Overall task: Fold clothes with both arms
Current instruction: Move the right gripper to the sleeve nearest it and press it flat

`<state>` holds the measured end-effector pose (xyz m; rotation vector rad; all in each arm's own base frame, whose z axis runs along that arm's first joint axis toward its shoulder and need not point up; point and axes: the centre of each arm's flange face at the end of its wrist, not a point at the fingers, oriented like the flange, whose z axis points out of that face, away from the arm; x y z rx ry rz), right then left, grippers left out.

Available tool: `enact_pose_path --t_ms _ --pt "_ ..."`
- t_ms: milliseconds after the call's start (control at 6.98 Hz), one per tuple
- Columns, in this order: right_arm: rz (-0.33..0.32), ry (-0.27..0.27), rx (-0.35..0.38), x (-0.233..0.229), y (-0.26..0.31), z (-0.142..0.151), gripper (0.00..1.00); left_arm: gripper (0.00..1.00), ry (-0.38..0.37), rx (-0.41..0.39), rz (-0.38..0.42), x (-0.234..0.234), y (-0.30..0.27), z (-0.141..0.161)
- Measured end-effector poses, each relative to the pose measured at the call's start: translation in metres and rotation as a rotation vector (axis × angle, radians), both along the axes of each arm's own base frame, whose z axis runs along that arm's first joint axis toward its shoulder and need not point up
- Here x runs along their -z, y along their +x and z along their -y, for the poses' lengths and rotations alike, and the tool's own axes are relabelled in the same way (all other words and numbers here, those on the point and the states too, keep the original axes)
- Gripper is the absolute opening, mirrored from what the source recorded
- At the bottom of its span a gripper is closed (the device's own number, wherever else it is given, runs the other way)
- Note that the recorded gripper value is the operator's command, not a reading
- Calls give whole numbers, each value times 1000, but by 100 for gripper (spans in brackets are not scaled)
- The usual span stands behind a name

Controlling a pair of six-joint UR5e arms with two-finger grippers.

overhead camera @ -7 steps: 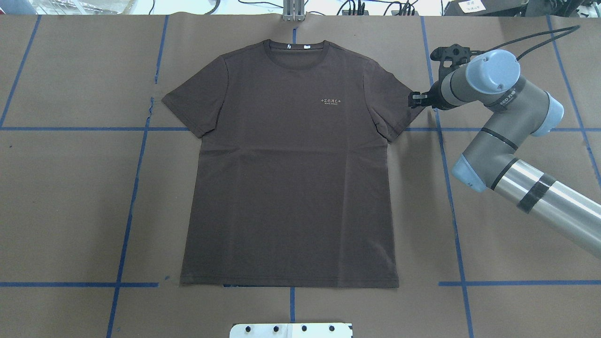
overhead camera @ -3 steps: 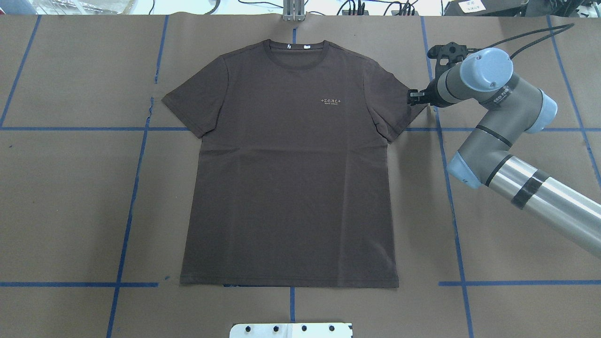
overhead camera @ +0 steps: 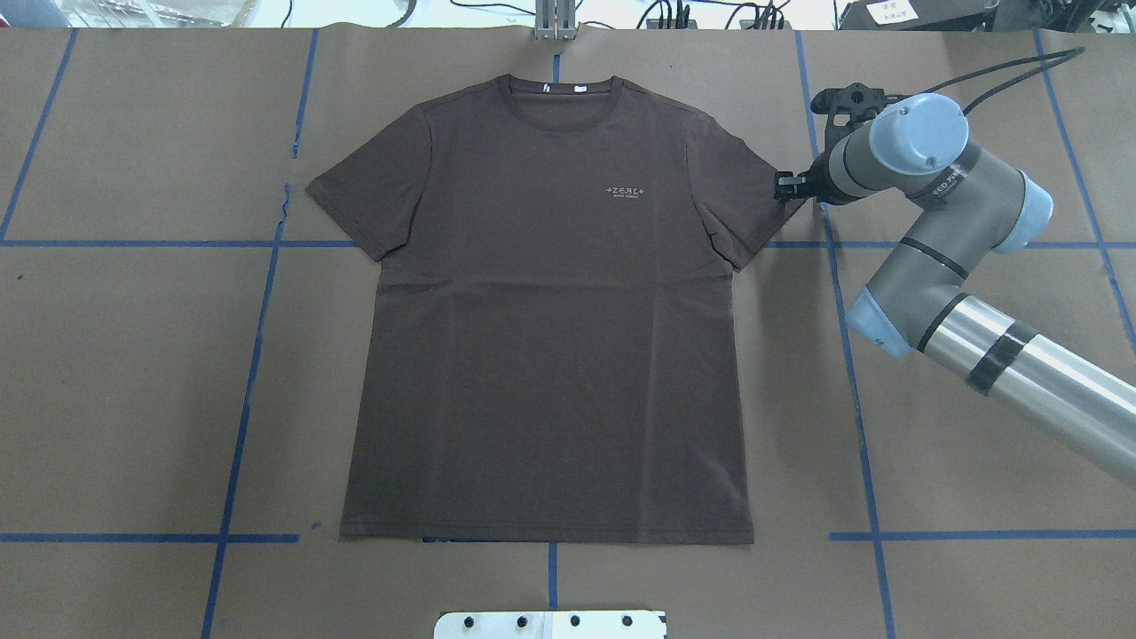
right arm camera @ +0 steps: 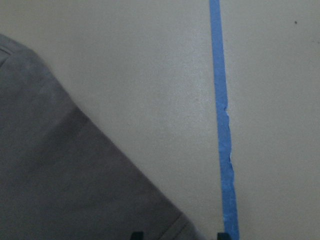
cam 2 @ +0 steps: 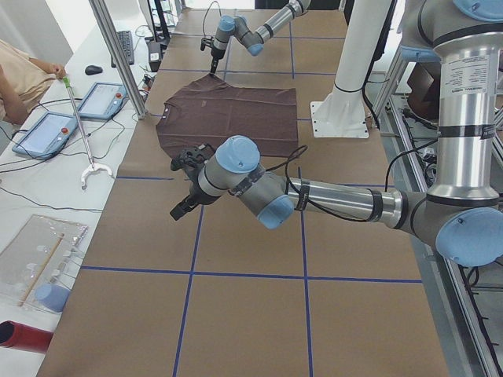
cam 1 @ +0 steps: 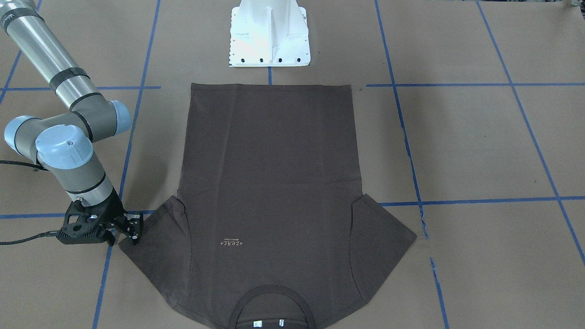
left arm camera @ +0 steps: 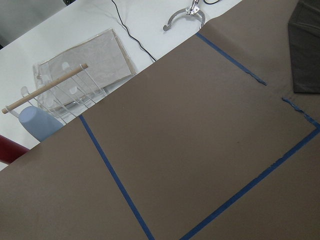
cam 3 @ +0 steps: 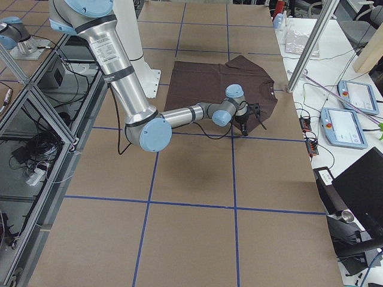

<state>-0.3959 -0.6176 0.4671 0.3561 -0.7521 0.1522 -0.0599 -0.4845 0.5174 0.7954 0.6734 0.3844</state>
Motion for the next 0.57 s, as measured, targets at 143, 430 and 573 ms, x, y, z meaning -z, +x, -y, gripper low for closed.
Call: enact_pose_path --t_ms 143,430,573 --pt "2 0 -1 1 -1 1 0 100 0 0 0 0 0 0" --pt "7 2 -7 4 -1 3 0 100 0 0 0 -1 -1 -1" --pt "9 3 -9 3 0 4 0 100 0 0 0 -1 -1 -1"
